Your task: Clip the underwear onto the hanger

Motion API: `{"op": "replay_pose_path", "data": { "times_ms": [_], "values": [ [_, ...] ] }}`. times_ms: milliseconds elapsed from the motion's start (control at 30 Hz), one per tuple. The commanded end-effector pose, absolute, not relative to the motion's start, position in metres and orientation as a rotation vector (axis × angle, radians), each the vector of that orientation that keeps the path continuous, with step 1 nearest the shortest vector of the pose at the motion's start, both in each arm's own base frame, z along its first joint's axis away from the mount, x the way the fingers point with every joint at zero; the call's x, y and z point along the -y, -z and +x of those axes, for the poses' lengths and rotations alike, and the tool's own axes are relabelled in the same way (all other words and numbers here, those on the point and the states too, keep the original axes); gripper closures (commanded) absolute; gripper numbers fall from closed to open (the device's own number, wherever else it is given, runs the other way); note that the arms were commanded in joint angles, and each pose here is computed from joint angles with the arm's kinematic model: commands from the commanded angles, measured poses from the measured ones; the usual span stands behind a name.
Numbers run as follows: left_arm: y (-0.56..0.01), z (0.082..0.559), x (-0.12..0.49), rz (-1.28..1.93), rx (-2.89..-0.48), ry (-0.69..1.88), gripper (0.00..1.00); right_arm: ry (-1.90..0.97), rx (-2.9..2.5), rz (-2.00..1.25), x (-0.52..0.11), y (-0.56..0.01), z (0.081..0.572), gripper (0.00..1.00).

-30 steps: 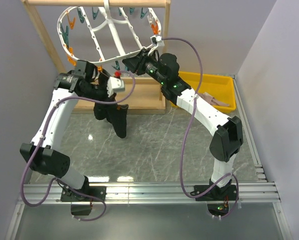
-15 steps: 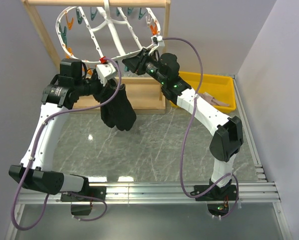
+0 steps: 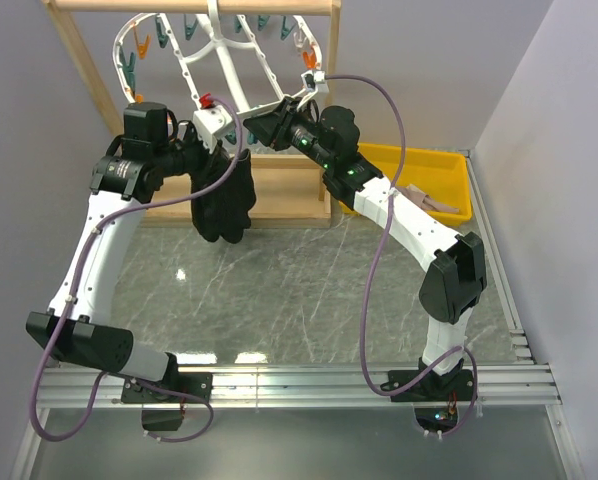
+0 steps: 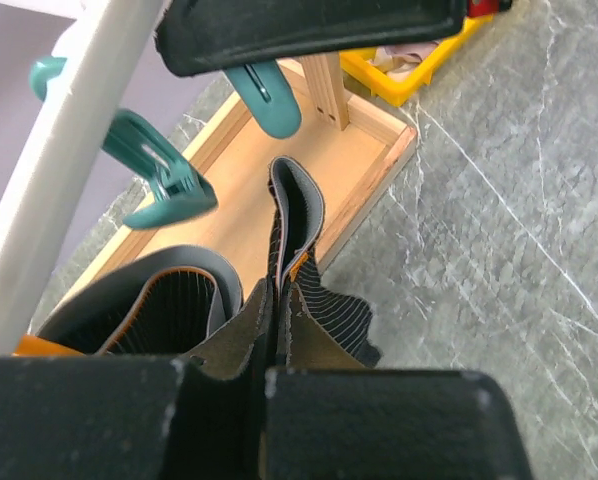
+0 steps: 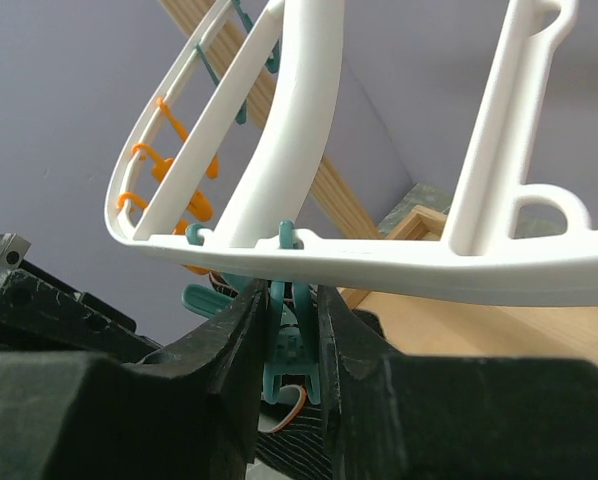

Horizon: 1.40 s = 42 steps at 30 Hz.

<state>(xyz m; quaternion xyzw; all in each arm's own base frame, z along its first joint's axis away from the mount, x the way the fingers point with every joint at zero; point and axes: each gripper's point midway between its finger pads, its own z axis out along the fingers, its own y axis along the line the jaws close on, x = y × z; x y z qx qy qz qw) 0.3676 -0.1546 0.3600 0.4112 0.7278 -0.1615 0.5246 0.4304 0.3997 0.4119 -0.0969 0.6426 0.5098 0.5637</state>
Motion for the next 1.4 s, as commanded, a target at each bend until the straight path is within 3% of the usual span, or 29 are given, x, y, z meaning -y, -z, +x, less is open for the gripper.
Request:
{"op": "replay_pose_path", "data": {
  "times_ms": [0, 1367],
  "values": [
    [-0.388, 0.373, 0.16, 0.95, -1.667, 0.385, 1.0, -1.205, -1.506, -0.241, -0.398, -0.415, 0.428, 1.0],
    [-0.412, 0.375, 0.171, 0.926, -1.597, 0.45, 1.0, -0.994, -1.469, -0.297, -0.408, -0.405, 0.43, 1.0]
  ]
}}
